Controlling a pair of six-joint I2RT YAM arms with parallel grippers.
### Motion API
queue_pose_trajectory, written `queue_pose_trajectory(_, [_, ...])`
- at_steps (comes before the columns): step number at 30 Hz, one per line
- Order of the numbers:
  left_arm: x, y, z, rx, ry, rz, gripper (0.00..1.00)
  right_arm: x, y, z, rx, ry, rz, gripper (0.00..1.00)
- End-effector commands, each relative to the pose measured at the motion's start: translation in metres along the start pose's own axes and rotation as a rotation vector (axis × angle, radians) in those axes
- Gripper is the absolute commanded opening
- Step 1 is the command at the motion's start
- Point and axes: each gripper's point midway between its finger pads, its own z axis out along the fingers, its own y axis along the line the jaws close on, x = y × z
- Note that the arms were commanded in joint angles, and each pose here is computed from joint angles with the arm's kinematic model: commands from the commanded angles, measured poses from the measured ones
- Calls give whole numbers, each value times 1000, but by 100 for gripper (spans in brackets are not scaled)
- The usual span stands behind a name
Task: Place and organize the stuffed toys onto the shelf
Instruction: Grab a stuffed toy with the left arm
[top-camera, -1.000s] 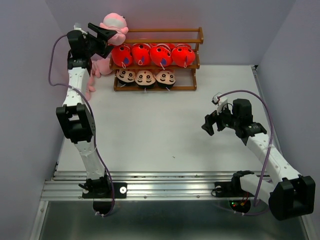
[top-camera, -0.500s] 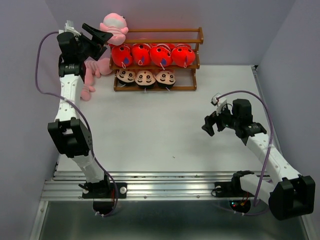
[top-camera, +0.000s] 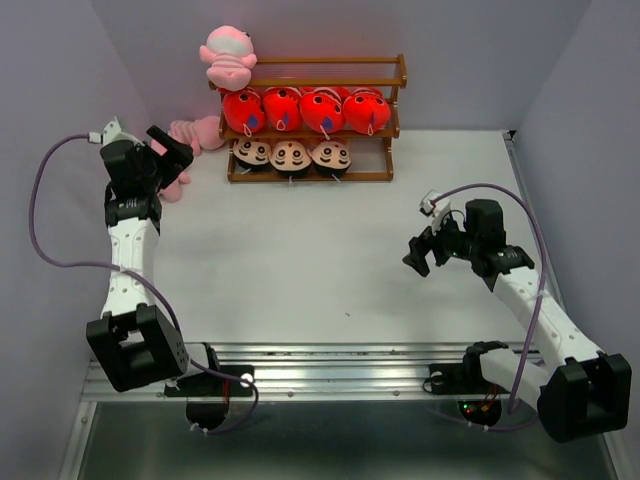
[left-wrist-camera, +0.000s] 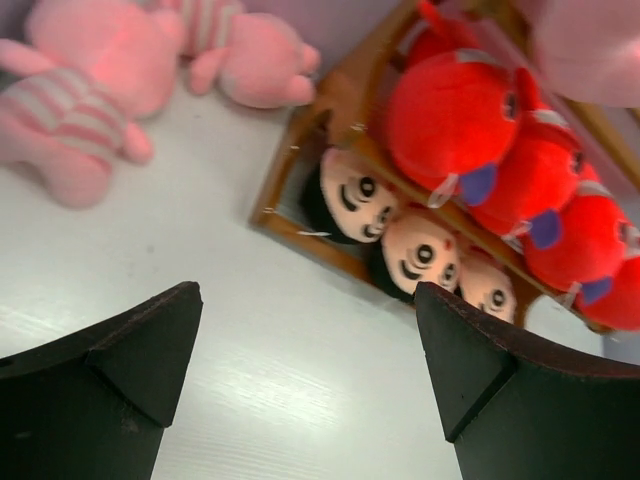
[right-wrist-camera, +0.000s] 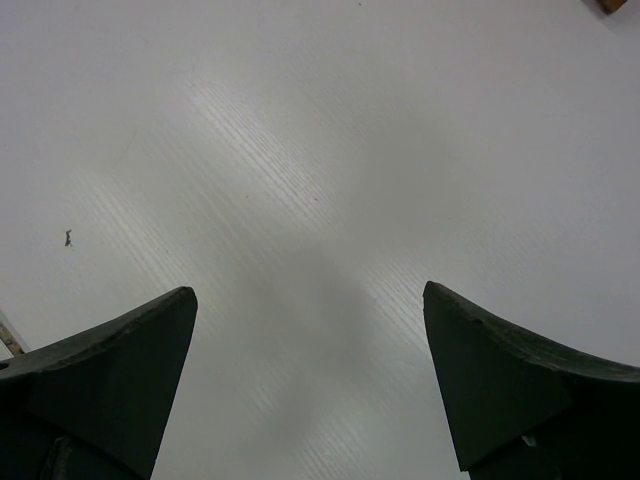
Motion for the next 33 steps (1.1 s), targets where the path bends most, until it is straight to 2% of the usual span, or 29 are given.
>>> queue_pose_trajectory(1, [3,65,3,-162,-29,29,99,-13,0,-6,-5,-42,-36,100])
queue_pose_trajectory(3, [11,95,8,-207,-16,-36,99,-13,1,-6,-7,-42,-37,100])
queue_pose_trajectory(9, [30,132,30,-235,-7,-160,99,-13,1,-7,-4,-44,-41,100])
queue_pose_trajectory(12, [30,149,40,-285,-61,-218,96,-14,1,-7,-4,-45,-42,100])
queue_pose_trajectory(15, [19,157,49,-286,-172,-282,87,-14,0,-7,0,-45,-46,100])
queue_pose_trajectory(19, [17,163,63,-280,-234,-404,84,-12,-1,-6,0,-39,-43,100])
queue_pose_trajectory(23, [22,165,85,-292,-245,-411,82,-13,0,-6,-4,-40,-42,100])
queue_pose_trajectory(26, [15,165,96,-319,-297,-396,80,-12,1,-6,-11,-39,-41,100])
queue_pose_trajectory(33, [41,179,123,-406,-302,-418,77,-12,2,-5,-23,-35,-38,100])
